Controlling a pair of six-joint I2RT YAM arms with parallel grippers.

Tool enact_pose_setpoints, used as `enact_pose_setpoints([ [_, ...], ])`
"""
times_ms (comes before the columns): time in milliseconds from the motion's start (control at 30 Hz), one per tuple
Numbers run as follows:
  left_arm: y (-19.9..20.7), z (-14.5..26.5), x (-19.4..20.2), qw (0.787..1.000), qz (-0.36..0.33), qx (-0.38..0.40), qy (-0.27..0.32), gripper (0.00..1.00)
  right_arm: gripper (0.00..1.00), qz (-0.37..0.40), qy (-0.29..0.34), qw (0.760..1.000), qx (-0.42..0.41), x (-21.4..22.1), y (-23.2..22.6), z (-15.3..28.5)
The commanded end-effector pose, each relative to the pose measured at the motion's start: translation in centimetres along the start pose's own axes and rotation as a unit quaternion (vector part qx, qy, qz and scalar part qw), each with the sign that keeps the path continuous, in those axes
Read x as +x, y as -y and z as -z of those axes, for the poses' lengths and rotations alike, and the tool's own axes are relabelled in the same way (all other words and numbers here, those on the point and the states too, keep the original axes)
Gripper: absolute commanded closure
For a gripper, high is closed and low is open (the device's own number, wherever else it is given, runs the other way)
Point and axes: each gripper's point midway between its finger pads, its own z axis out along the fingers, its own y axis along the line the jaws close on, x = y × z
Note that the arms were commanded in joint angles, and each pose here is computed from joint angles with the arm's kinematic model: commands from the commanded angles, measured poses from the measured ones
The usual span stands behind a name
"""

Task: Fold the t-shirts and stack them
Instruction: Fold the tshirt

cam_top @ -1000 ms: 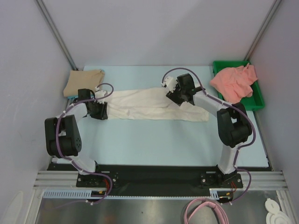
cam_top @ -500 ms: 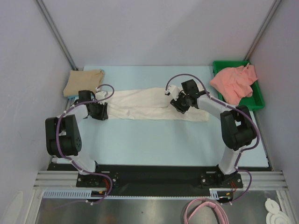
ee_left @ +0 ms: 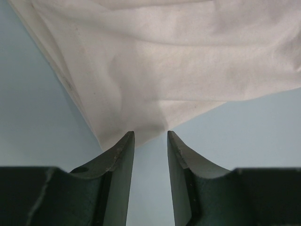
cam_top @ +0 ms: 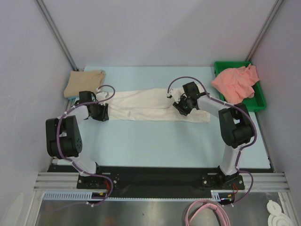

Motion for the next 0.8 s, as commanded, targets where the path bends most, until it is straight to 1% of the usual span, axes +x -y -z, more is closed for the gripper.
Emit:
enact_pose_setpoints([
  [0, 0.1, -0.2, -0.9, 1.0, -0.008, 0.004, 0.012, 0.61, 0.72, 0.001, 0.019, 1.0, 0.018, -1.6, 1.5, -0.2],
  [33, 0.1, -0.1, -0.9, 1.0, -0.008, 0.003, 0.012, 0.61, 0.76, 0.001, 0.017, 1.0, 0.02, -1.6, 1.6, -0.2],
  [200, 0.1, -0.2, -0.8, 1.0, -0.007, 0.004, 0.01, 0.61, 0.83, 0.005, 0.017, 0.999, 0.027, -1.7, 1.8, -0.4],
  [267, 0.1, -0.2, -0.9, 1.0, -0.009, 0.005, 0.011, 0.61, 0.89, 0.007, 0.021, 0.999, 0.029, -1.9, 1.9, -0.2],
  [300, 0.1, -0.1, -0.8, 1.0, -0.008, 0.004, 0.011, 0.61, 0.95, 0.007, 0.023, 0.999, 0.031, -2.1, 1.9, -0.1],
  [367, 0.1, -0.1, -0.8, 1.0, -0.008, 0.004, 0.011, 0.61, 1.0, 0.01, 0.034, 0.999, 0.038, -2.7, 2.1, 0.2],
  [567, 0.1, -0.1, -0.8, 1.0, -0.01, 0.004, 0.014, 0.61, 1.0, 0.053, 0.06, 0.992, 0.098, -6.2, 4.2, 1.5],
  [600, 0.2, 0.0, -0.8, 1.0, -0.009, 0.004, 0.013, 0.61, 1.0, 0.058, 0.075, 0.989, 0.111, -7.8, 5.2, 2.0],
  [667, 0.2, 0.0, -0.7, 1.0, -0.01, 0.004, 0.014, 0.61, 1.0, 0.056, 0.073, 0.989, 0.116, -8.5, 6.0, 1.2],
  [700, 0.2, 0.1, -0.7, 1.0, -0.011, 0.003, 0.014, 0.61, 1.0, 0.057, 0.088, 0.986, 0.13, -10.3, 7.2, 1.8],
  [767, 0.1, 0.3, -0.6, 1.0, -0.013, -0.003, 0.016, 0.62, 1.0, 0.048, 0.088, 0.985, 0.142, -10.8, 8.2, 0.9],
])
